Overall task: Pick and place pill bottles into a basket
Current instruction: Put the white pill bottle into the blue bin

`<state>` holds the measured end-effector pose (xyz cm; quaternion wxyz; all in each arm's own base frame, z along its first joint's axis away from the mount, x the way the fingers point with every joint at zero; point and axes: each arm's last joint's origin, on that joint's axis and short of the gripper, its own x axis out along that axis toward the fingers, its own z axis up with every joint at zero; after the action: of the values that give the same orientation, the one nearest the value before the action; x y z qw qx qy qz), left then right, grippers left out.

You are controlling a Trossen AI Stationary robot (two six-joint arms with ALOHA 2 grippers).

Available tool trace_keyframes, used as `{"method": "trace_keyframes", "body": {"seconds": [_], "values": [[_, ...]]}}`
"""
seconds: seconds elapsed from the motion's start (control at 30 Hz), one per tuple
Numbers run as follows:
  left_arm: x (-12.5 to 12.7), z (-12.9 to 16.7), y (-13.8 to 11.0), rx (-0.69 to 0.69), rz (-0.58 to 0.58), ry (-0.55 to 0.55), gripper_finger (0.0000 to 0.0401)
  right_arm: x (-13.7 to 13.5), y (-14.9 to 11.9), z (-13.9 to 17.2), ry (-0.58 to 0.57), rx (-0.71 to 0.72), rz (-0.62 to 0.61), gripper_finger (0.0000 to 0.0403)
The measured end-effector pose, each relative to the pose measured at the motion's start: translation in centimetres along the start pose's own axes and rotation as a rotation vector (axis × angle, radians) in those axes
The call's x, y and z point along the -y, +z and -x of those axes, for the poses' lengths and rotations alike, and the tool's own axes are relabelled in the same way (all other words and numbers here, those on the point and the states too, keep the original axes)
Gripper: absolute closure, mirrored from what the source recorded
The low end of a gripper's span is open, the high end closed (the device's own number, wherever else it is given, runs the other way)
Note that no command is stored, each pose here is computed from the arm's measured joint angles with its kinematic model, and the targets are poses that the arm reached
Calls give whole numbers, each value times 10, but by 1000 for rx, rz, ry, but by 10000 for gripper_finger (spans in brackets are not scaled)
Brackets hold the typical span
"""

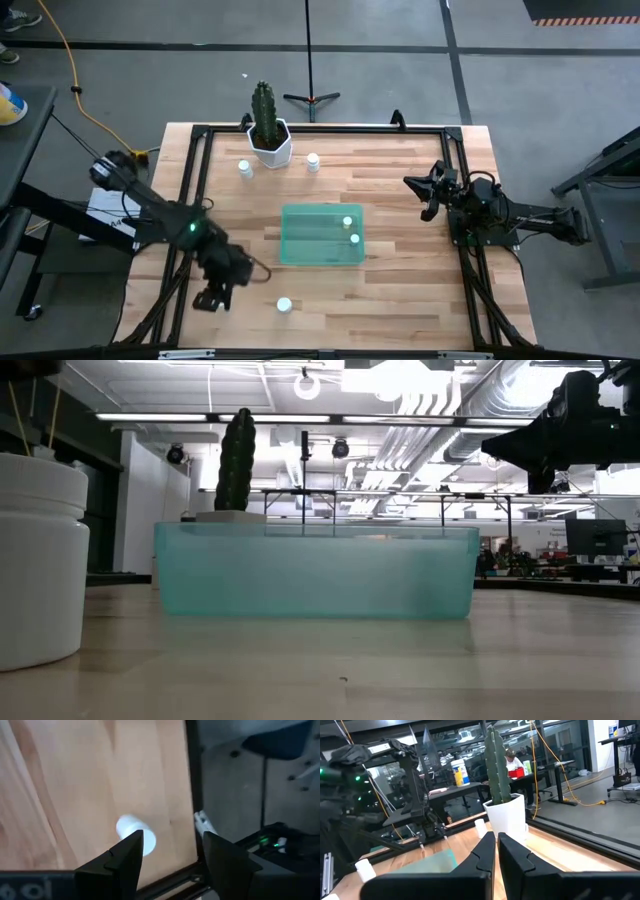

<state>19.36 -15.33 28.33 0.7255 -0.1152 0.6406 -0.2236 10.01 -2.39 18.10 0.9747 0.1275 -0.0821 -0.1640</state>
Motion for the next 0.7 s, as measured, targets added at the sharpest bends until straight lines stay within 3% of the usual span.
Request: {"method": "trace_keyframes", "body": {"seconds": [0.4, 0.7], "values": [[21, -49, -6, -138, -2, 95, 151, 0, 0, 0, 0, 0, 1, 393], [7, -78, -6, -205, 37, 198, 49, 0, 0, 0, -1, -2, 1, 395]]}}
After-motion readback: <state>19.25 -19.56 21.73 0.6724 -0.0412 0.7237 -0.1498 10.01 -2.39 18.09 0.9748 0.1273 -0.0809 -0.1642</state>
